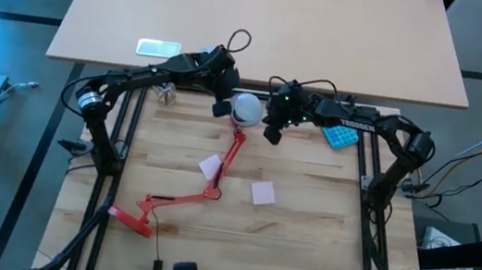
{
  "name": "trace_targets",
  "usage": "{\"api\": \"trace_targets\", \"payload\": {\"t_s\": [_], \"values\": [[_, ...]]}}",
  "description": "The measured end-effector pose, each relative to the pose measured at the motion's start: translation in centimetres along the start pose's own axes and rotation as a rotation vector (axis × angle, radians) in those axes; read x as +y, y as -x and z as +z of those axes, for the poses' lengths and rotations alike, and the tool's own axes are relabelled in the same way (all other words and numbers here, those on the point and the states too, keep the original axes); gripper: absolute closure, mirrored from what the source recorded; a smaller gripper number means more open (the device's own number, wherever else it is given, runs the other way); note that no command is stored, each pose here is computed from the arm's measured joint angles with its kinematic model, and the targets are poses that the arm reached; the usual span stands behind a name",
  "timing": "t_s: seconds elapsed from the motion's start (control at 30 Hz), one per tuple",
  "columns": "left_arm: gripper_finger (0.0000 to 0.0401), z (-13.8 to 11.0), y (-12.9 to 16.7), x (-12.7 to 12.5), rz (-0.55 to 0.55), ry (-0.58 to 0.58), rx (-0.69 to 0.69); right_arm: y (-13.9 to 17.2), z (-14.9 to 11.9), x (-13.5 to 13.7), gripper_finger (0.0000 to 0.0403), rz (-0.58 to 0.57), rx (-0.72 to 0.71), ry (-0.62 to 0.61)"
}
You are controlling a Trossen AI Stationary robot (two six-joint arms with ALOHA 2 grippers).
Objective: Screw lightbulb
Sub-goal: Remove the lightbulb from the red lamp
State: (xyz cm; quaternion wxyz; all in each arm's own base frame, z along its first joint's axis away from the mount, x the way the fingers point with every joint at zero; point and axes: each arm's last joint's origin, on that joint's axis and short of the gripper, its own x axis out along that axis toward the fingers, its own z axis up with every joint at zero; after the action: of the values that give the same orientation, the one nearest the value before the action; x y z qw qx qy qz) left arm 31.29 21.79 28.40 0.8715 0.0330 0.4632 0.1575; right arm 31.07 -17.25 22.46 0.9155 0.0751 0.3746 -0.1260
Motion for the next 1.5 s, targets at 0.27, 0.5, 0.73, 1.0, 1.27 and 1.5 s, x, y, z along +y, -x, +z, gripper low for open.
{"api": "trace_targets", "payload": {"t_s": [0.27,0.5,0.73,1.0,1.27,1.5], "values": [[0.0401,0.2,0.0,-0.8,-0.074,-0.006,-0.014,-0.6,0.9,0.7,0.0401,0.045,-0.097,0.048],[0.0401,0.0,0.2,-2.9,-0.167,-0.035,0.06,-0.5,0.8,-0.5,0.0401,-0.132,-0.082,0.046],[0.0401,0.0,1.5,-2.4,-0.153,-0.041,0.03,-0.2,0.4,-0.6,0.0401,-0.117,-0.04,0.036],[0.0401,0.3,0.5,0.7,-0.021,0.019,-0.084,-0.2,0.9,1.0,0.0401,0.14,-0.104,0.062],[0.0401,0.1,-0.7,-0.2,-0.063,0.004,-0.033,-0.2,0.9,0.3,0.0401,-0.006,-0.093,0.07],[0.0401,-0.3,0.8,-2.4,-0.132,-0.003,0.056,0.0,0.8,-0.8,0.0401,-0.182,-0.068,0.075]]}}
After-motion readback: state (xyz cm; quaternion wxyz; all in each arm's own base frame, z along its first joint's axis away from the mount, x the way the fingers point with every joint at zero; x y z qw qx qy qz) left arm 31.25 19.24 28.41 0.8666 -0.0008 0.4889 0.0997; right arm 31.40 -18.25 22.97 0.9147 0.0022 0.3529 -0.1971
